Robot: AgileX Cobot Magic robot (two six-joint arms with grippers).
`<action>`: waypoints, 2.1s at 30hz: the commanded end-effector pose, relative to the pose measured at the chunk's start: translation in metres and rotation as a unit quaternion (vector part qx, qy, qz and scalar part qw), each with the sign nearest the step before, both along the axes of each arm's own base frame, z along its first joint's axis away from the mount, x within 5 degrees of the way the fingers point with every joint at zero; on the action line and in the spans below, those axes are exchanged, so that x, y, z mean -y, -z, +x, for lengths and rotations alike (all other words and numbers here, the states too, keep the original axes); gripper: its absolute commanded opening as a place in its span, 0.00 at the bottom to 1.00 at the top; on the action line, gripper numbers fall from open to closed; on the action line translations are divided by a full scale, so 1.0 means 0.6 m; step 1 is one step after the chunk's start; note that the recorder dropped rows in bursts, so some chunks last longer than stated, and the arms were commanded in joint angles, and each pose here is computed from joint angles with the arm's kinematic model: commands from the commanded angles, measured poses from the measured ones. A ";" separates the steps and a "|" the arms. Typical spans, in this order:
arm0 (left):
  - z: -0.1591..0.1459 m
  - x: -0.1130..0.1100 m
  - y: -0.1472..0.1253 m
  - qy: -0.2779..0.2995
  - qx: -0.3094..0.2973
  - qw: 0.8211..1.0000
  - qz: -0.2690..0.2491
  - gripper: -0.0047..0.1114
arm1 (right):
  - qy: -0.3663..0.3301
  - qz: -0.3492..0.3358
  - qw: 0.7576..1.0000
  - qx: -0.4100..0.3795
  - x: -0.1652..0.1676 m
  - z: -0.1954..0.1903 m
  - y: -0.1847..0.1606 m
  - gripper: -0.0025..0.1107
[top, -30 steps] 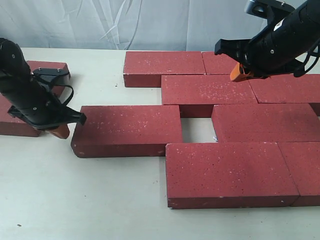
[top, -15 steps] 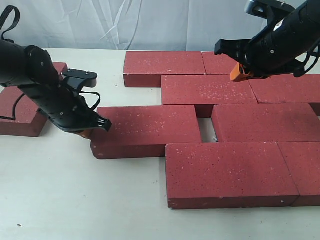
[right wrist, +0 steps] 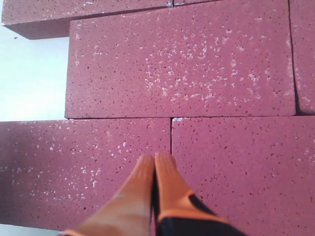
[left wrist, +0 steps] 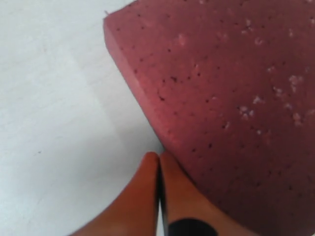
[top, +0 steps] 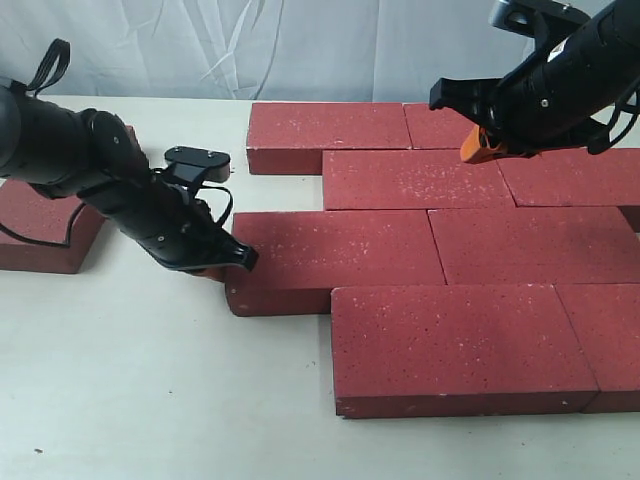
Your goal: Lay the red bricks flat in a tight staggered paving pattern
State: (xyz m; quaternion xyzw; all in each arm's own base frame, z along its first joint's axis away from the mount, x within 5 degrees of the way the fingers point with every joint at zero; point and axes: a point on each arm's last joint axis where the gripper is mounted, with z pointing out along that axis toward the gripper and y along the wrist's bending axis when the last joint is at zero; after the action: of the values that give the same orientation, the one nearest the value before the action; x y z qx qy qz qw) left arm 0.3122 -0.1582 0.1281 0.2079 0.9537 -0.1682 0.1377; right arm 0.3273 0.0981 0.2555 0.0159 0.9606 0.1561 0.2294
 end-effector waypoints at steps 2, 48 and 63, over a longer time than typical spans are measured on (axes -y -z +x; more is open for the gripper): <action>-0.007 0.013 0.000 0.002 -0.014 1.000 -0.019 0.04 | 0.001 0.000 1.000 0.012 0.003 0.001 -0.009 0.02; 0.077 -0.279 -0.117 -0.253 0.150 0.953 0.076 0.04 | 0.001 -0.001 1.000 0.015 0.003 0.002 -0.009 0.02; 0.088 -0.269 -0.046 -0.230 0.092 0.966 0.079 0.04 | 0.001 0.000 1.000 0.016 0.003 0.002 -0.009 0.02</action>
State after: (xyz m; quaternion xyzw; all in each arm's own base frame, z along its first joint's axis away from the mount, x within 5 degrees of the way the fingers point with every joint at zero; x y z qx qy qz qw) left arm 0.3652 0.0070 0.1566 -0.0016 0.9683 -0.0275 0.2483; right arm 0.3279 0.0981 0.2558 0.0154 0.9596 0.1562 0.2336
